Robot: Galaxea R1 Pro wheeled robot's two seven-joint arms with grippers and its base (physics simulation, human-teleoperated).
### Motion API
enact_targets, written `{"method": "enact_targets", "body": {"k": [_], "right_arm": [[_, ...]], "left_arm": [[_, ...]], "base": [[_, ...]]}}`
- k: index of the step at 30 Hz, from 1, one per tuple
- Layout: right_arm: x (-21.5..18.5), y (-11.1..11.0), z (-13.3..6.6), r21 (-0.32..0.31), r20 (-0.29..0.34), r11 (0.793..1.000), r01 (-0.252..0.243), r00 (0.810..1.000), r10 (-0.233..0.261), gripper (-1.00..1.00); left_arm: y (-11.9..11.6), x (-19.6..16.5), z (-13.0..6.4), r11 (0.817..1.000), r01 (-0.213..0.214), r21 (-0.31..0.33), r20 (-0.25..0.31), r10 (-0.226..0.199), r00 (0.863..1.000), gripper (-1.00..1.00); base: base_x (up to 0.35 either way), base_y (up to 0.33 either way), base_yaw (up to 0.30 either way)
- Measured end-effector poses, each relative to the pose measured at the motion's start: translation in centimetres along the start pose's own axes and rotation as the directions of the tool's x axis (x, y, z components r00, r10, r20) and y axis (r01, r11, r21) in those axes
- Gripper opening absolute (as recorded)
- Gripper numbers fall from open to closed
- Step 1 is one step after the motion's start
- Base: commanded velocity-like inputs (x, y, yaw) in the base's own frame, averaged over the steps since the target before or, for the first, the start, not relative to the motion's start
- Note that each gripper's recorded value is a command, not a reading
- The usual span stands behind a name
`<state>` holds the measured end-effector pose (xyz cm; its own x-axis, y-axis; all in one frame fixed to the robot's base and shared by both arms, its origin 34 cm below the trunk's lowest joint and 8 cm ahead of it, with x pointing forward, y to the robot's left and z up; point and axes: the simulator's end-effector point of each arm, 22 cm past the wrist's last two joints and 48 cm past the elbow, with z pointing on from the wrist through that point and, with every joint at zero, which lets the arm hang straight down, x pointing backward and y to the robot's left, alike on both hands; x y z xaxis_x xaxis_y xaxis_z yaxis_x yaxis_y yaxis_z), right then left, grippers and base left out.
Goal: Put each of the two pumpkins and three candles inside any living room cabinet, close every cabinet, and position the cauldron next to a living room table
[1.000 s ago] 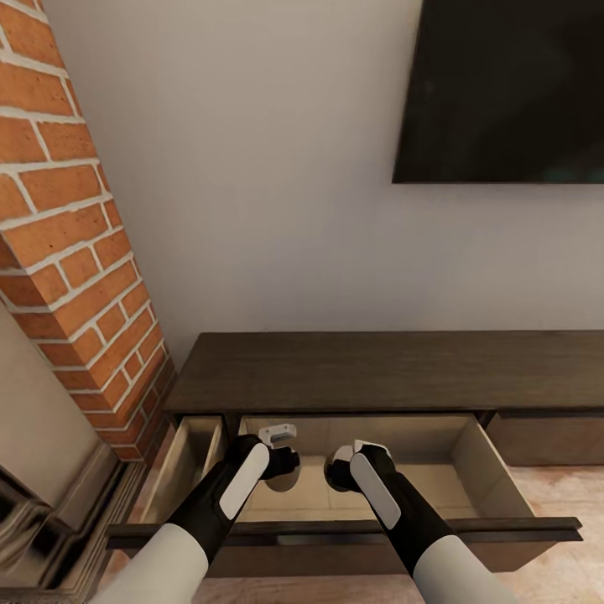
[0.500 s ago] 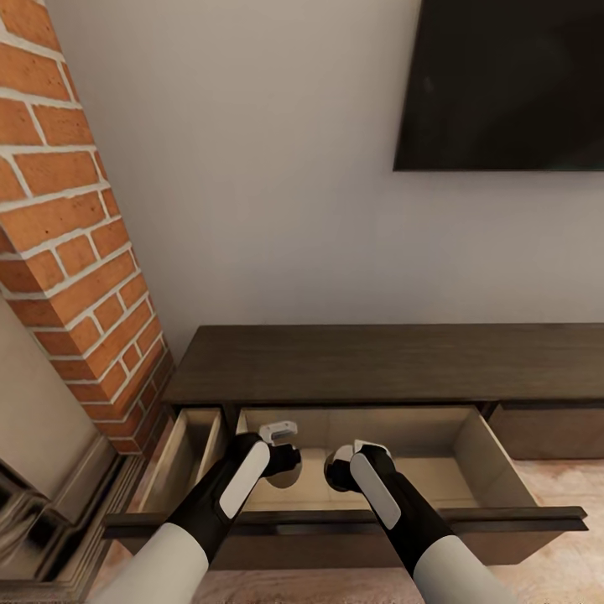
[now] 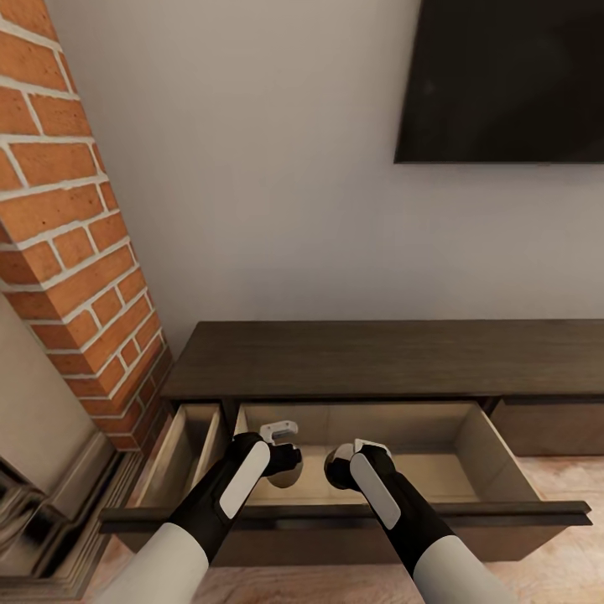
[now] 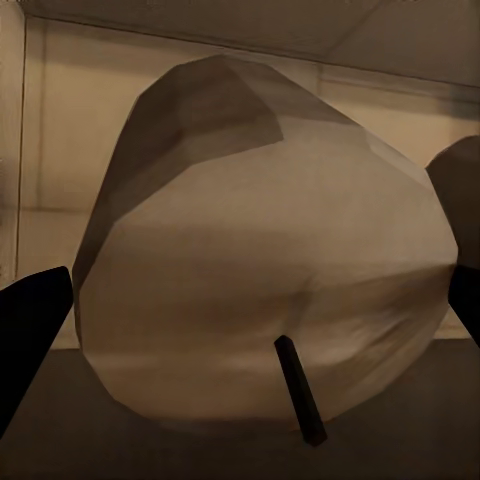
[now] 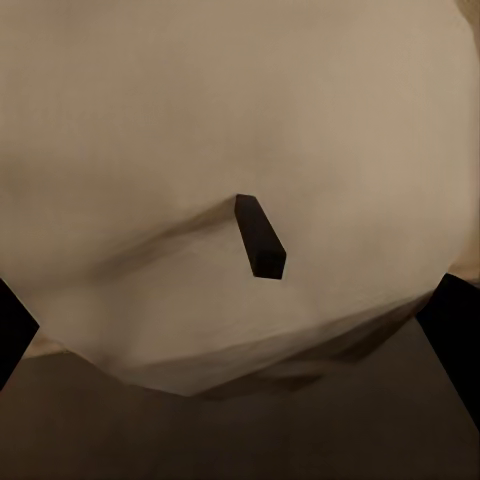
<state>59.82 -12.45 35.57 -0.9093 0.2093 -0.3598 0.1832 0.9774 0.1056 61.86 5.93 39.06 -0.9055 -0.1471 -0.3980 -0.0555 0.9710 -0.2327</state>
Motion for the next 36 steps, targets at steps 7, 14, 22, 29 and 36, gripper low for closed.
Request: {"method": "enact_targets", "body": {"k": [7, 14, 22, 29, 36], "right_arm": [[0.0, 0.0, 0.0, -0.001, 0.000, 1.000, 0.000, 1.000, 0.000, -1.00], [-0.1, 0.0, 0.0, -0.001, 0.001, 1.000, 0.000, 1.000, 0.000, -1.00], [0.0, 0.0, 0.0, -0.001, 0.000, 1.000, 0.000, 1.000, 0.000, -1.00], [0.3, 0.0, 0.4, -0.002, -0.001, 1.000, -0.001, 1.000, 0.001, -1.00], [0.8, -0.2, 1.7, 0.004, 0.011, 1.000, -0.017, 1.000, 0.017, -1.00]], "left_arm": [[0.0, 0.0, 0.0, 1.000, 0.000, -0.001, 0.000, 0.000, 1.000, -1.00], [0.0, 0.0, 0.0, 1.000, -0.001, -0.002, 0.000, 0.001, 1.000, -1.00], [0.1, 0.0, 0.0, 1.000, -0.001, -0.004, -0.001, 0.001, 1.000, -1.00], [0.2, 0.4, 0.4, 1.000, -0.001, -0.004, -0.002, 0.001, 1.000, -1.00], [0.7, 1.4, 1.7, 1.000, 0.002, -0.009, -0.017, -0.002, 1.000, -1.00]], "base": [[0.037, 0.000, 0.000], [0.112, -0.013, 0.000], [0.023, -0.102, 0.000], [0.001, -0.003, 0.000], [0.000, 0.000, 0.000]]}}
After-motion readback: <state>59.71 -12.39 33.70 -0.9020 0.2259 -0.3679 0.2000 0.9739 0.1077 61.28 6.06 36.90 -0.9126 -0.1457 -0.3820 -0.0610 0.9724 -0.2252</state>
